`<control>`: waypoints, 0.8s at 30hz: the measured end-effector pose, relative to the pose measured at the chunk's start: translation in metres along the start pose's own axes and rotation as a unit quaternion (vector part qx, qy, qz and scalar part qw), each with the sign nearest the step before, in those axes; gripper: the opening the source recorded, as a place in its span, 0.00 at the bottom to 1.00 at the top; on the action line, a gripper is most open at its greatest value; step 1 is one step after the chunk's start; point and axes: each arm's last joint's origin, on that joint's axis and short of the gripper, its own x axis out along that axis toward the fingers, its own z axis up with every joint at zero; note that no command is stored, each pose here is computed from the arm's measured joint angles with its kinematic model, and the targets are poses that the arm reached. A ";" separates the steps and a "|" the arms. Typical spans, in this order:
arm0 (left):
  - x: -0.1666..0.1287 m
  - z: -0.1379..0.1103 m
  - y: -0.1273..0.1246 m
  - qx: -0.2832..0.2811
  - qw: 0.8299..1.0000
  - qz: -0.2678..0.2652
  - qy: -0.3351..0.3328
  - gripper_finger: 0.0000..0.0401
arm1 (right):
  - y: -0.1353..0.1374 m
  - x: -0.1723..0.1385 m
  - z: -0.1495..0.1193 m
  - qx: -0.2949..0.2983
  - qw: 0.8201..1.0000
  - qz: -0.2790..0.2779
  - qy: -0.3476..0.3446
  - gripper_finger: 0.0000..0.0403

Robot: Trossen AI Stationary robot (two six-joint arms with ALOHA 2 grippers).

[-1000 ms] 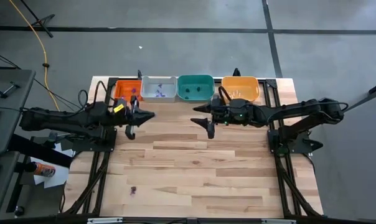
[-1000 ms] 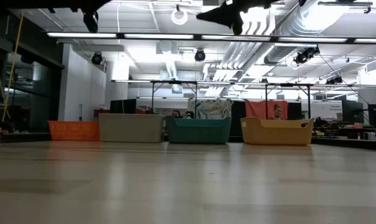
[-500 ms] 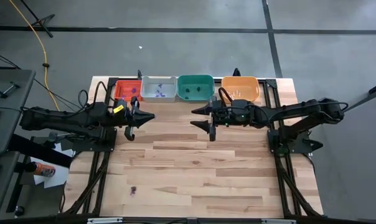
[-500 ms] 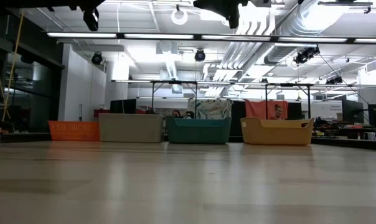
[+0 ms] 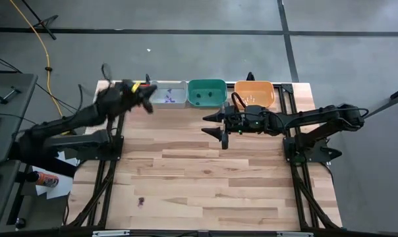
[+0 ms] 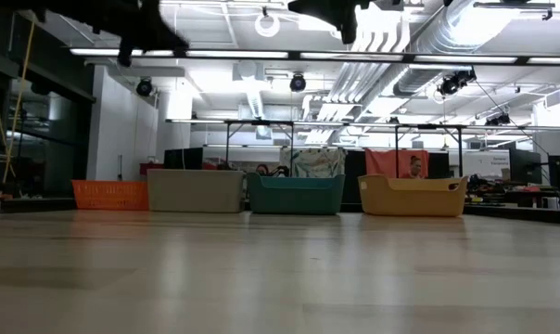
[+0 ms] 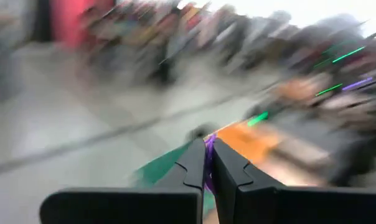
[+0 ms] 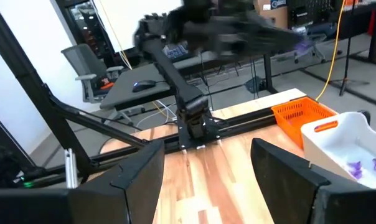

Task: Sort Halloween decoration
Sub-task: Put the violet spider into the orange bin

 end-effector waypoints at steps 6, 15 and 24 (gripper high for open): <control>0.028 -0.004 0.078 -0.036 0.958 0.187 0.217 0.00 | 0.000 0.000 0.000 0.027 1.000 0.000 0.001 0.58; 0.048 -0.047 0.133 -0.144 0.881 0.302 0.335 0.00 | 0.000 0.000 -0.002 0.062 0.998 -0.002 0.007 0.58; 0.064 -0.073 0.130 -0.072 0.842 0.380 0.375 0.00 | 0.000 0.000 -0.002 0.066 0.998 -0.003 0.010 0.58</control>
